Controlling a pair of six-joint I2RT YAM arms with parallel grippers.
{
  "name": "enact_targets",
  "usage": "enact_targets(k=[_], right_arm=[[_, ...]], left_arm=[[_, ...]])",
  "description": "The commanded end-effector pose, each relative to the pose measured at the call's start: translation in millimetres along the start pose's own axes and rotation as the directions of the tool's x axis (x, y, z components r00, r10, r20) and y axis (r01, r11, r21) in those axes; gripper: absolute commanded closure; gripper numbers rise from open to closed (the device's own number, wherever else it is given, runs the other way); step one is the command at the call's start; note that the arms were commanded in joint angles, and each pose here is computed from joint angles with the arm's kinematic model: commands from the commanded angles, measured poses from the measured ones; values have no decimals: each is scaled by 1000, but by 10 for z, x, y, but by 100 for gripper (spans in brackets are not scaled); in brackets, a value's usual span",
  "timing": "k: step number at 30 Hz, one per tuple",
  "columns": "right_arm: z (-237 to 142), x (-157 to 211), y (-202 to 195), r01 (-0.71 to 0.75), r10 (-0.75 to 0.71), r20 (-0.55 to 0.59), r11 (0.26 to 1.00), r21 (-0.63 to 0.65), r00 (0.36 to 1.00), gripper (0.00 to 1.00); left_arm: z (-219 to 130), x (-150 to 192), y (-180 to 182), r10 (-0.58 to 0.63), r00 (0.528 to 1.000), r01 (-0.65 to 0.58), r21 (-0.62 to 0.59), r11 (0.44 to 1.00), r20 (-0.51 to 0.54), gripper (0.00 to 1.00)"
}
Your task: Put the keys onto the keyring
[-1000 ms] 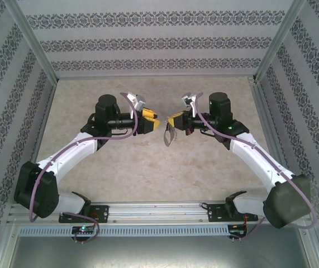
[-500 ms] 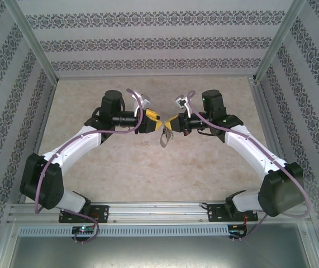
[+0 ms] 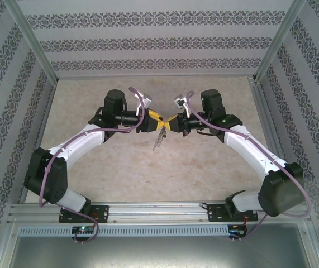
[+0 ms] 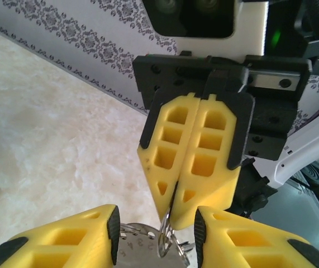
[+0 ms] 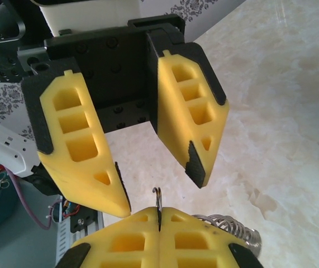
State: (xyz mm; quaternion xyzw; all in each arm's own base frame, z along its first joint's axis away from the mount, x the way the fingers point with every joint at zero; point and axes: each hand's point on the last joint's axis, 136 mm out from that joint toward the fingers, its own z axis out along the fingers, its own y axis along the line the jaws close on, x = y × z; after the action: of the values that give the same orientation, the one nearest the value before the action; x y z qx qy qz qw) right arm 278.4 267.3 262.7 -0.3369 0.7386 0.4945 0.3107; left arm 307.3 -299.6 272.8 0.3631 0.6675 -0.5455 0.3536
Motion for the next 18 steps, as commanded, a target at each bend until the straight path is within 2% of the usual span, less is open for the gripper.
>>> enact_targets(k=[1, 4, 15, 18], right_arm=[[-7, -140, 121, 65, -64, 26, 997, -33, 998, 100], [-11, -150, 111, 68, -68, 29, 997, -27, 997, 100], [-34, -160, 88, 71, -71, 35, 997, -10, 997, 100], [-32, -164, 85, 71, -70, 36, 997, -11, 997, 100]], left_arm=[[-1, -68, -55, 18, 1000, -19, 45, 999, 23, 62], [0, -63, -71, 15, 1000, -16, 58, 998, 25, 64], [-10, 31, -64, 2, 1000, -3, 52, 999, 14, 64], [-9, 12, -75, 6, 1000, -8, 59, 998, 19, 68]])
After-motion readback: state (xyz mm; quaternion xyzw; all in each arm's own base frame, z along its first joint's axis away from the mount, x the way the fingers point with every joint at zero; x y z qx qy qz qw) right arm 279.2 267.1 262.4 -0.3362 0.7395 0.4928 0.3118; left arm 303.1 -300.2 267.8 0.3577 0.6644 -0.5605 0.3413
